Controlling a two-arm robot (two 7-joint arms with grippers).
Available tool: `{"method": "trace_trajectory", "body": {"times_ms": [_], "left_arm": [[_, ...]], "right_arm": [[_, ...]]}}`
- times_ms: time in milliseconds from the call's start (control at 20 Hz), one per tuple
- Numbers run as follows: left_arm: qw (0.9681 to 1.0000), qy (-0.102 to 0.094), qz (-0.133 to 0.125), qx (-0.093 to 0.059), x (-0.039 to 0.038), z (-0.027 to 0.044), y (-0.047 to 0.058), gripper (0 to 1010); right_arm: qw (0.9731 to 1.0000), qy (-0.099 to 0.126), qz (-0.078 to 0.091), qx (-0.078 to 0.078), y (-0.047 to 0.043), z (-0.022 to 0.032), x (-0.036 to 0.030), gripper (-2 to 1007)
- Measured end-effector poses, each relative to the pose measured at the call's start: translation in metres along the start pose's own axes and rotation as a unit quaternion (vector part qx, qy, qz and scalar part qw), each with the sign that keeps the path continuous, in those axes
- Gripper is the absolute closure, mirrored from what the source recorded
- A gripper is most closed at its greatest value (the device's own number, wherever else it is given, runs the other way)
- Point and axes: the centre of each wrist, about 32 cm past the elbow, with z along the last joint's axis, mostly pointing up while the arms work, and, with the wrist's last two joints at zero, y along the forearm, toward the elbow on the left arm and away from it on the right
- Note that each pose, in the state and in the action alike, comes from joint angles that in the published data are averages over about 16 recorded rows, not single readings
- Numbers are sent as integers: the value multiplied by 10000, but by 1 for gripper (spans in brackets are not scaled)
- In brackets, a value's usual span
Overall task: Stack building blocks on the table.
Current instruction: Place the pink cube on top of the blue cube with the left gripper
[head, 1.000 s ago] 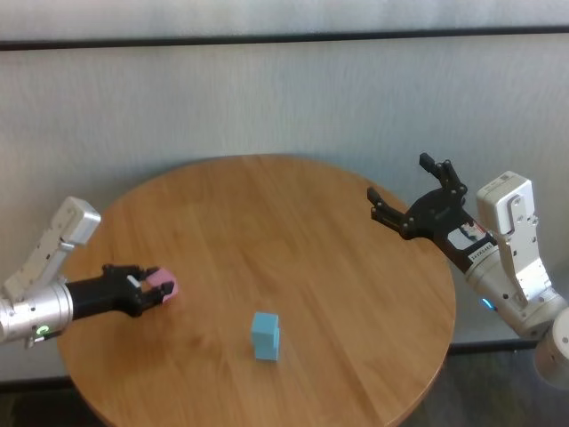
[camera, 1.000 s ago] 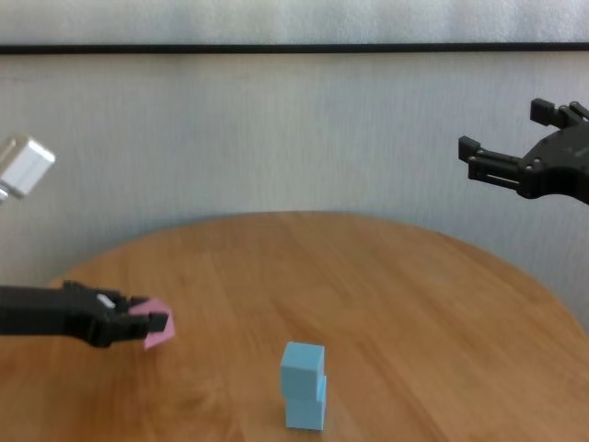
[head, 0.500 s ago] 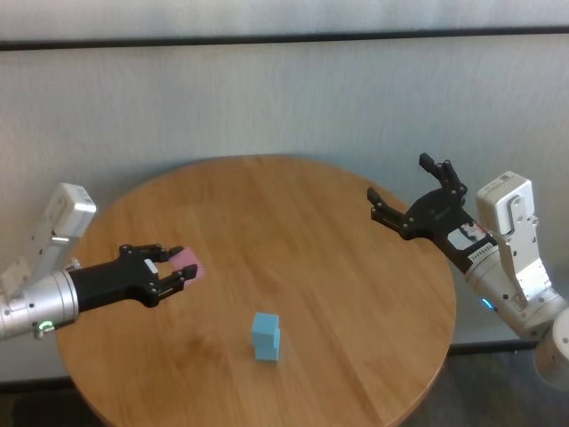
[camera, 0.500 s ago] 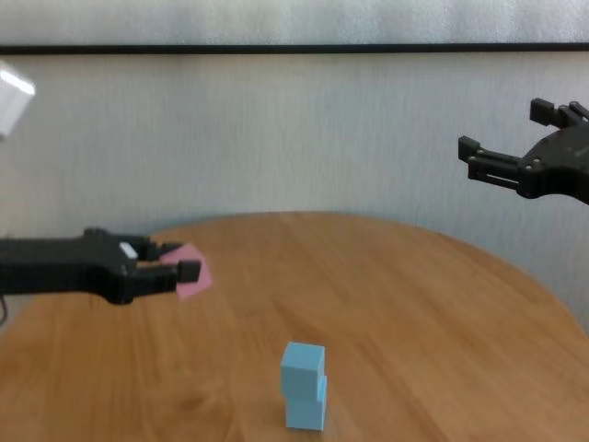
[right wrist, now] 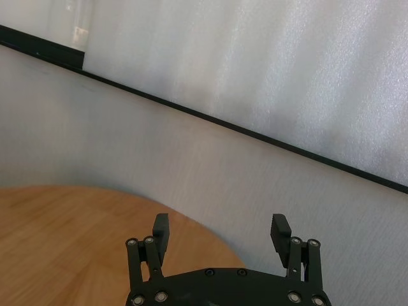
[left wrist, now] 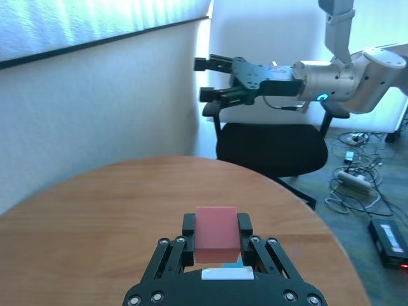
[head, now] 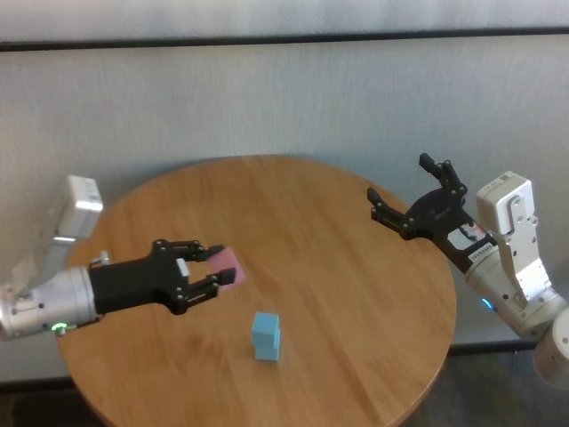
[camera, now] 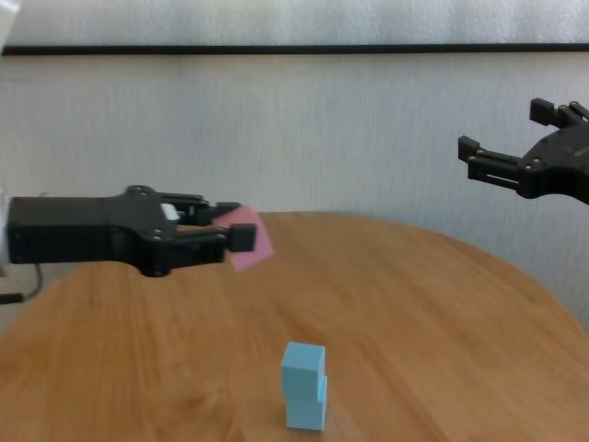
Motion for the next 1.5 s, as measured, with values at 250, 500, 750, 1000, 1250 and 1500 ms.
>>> {"method": "trace_trajectory", "body": {"times_ms": [250, 500, 750, 1000, 1250, 1500], "left_arm": [[9994, 29, -331, 34, -86, 69, -122, 609], [9981, 70, -577, 203, -145, 82, -240, 609], [9964, 104, -760, 361, -173, 39, -350, 609], [9954, 102, -829, 474, -175, -20, -441, 609], [9948, 72, -837, 574, -153, -79, -508, 609], [9944, -14, -826, 657, -116, -104, -548, 609]], "right_arm": [[10000, 0, 0, 0, 0, 0, 0, 0], [10000, 0, 0, 0, 0, 0, 0, 0], [10000, 0, 0, 0, 0, 0, 0, 0], [10000, 0, 0, 0, 0, 0, 0, 0], [10000, 0, 0, 0, 0, 0, 0, 0], [10000, 0, 0, 0, 0, 0, 0, 0]]}}
